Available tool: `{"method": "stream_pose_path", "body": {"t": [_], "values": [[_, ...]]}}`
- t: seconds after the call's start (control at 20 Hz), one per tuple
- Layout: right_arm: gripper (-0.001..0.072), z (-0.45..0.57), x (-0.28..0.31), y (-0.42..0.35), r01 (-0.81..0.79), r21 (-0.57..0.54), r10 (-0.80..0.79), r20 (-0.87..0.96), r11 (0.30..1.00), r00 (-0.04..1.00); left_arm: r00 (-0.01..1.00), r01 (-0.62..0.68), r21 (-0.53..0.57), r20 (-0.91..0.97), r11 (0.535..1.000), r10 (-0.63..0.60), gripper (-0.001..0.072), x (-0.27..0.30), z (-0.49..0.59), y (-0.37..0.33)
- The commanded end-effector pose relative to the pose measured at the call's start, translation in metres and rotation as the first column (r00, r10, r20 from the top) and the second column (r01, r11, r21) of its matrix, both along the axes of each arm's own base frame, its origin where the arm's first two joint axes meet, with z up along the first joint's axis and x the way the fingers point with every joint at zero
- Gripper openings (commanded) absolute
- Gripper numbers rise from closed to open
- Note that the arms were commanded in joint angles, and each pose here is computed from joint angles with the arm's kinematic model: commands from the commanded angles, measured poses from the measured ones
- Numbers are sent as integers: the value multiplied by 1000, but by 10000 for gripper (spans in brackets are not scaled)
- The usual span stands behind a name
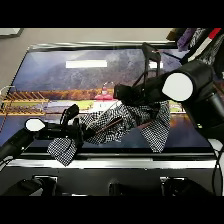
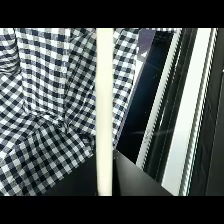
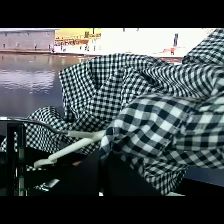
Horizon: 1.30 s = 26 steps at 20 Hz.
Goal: Fold the clothes and pants, and hang the long-sleeved shirts on hangers.
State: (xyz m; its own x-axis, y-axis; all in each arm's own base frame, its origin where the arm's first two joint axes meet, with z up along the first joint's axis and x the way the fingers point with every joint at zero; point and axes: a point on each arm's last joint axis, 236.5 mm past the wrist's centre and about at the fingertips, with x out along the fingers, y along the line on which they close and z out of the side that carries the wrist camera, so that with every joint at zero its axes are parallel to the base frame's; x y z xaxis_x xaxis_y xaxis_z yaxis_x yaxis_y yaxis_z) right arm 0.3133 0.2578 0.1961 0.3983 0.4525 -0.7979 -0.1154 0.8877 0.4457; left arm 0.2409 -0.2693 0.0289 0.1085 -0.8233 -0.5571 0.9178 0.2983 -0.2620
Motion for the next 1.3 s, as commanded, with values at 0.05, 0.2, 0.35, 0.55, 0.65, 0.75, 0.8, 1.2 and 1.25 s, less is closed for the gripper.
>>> {"method": "stream_pose_path", "body": {"t": [0.05, 0.2, 0.35, 0.55, 0.65, 0.75, 0.8, 1.2, 1.25], "values": [[43, 1, -11, -2, -37, -13, 37, -13, 999, 999, 1000, -25, -15, 7, 1000, 25, 28, 6, 4, -1], [307, -6, -19, -11, -49, -61, 47, -45, 997, 998, 1000, -26, -19, 5, 999, 26, 28, 6, 4, -2], [488, 8, -16, -33, -8, -103, 11, 25, 995, 1000, 1000, -26, -19, 6, 999, 26, 27, 6, 4, -2], [554, 44, -14, -90, 162, -171, -135, 160, 972, 978, 1000, -26, -19, 6, 999, 26, 27, 6, 4, -2], [580, 49, -18, -134, 270, -271, -220, 201, 924, 955, 1000, -26, -19, 6, 999, 26, 28, 6, 4, -2], [613, 56, -19, -186, 388, -386, -306, 259, 837, 916, 1000, -26, -18, 6, 999, 26, 27, 6, 4, -2], [614, 54, -19, -202, 408, -407, -332, 246, 817, 911, 1000, -26, -19, 6, 999, 26, 28, 6, 4, -2], [536, -3, 19, -185, -448, -614, 579, 18, 650, 815, 1000, -26, -18, 6, 1000, 26, 28, 6, 4, -1], [544, -5, 28, -175, -483, -615, 636, 38, 623, 771, 1000, -26, -18, 6, 1000, 26, 28, 6, 4, -1]]}}
